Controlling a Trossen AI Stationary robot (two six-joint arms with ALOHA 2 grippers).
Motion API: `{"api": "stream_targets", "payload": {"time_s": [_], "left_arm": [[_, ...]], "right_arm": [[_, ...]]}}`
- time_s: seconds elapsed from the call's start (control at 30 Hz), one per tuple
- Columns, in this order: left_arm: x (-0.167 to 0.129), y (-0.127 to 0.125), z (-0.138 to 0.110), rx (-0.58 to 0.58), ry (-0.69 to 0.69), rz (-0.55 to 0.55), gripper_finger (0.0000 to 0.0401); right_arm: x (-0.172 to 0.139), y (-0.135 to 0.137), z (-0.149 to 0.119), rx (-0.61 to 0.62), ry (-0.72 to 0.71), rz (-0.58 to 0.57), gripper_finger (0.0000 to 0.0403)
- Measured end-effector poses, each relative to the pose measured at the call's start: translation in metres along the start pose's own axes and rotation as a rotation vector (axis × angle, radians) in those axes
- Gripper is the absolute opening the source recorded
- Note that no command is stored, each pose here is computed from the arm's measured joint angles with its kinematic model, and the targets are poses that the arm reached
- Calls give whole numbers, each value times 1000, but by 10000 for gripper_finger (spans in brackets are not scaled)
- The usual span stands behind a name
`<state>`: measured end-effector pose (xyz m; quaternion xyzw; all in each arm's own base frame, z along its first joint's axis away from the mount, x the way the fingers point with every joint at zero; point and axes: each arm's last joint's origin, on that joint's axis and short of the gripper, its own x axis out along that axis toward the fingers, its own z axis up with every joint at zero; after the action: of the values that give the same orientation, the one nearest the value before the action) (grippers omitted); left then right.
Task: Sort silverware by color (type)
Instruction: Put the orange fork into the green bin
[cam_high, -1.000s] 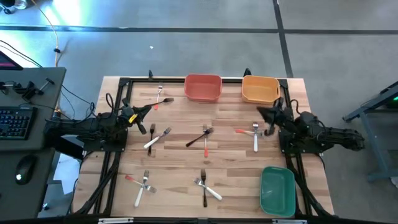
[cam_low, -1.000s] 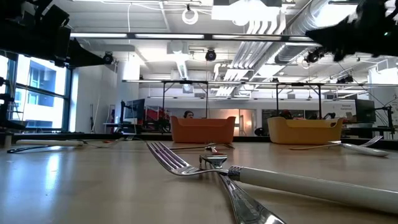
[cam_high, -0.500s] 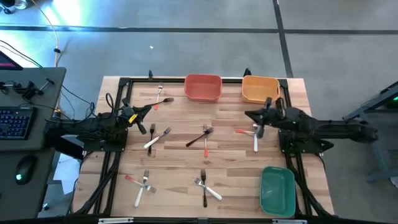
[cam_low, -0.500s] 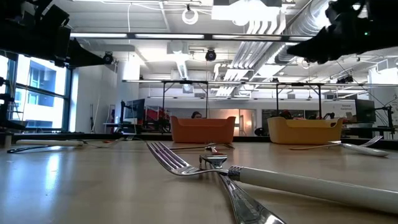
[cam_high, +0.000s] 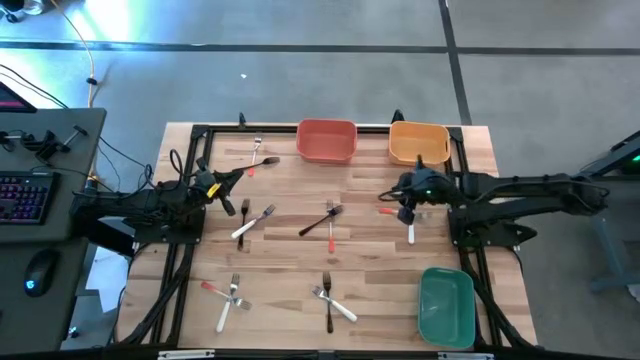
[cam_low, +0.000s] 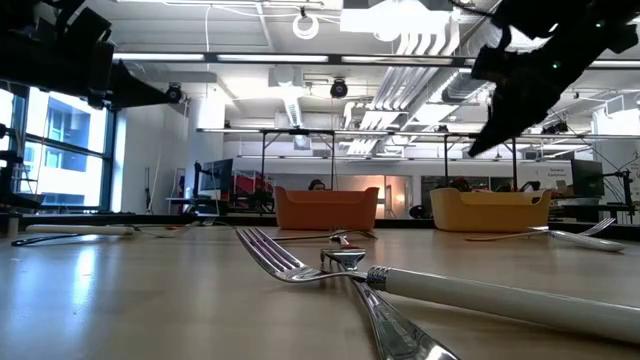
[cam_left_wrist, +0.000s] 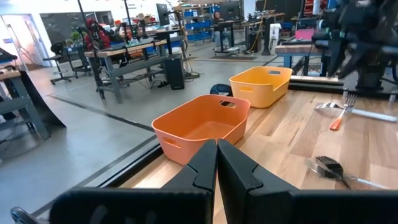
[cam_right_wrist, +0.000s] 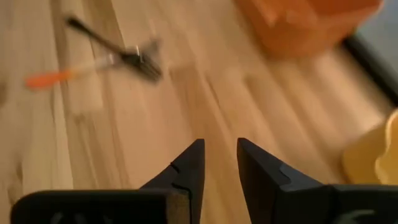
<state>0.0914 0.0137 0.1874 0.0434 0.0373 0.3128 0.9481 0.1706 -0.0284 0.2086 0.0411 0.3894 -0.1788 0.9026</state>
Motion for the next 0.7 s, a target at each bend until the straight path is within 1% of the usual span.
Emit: {"api": "stream_targets", "payload": {"time_s": [0.13,0.27,0.33,0.43,0.5,0.63,0.7], "left_arm": [[0,0,0,-45,-2,0,5],[0,0,0,-88,-2,0,5],[0,0,0,-85,-2,0,5],[0,0,0,-39,-2,-9,5],[0,-1,0,-35,-5,-42,5],[0,-4,0,-34,-10,-152,5],[-1,-5,0,-33,-11,-183,5]], "right_arm": [[12,4,-1,13,164,24,78],[27,7,-3,25,313,6,78],[34,8,-4,18,366,-3,78],[44,11,-3,7,428,-12,82],[51,12,-1,2,463,-16,88],[62,15,-3,-13,545,-27,105],[68,16,-3,-19,578,-33,114]]}}
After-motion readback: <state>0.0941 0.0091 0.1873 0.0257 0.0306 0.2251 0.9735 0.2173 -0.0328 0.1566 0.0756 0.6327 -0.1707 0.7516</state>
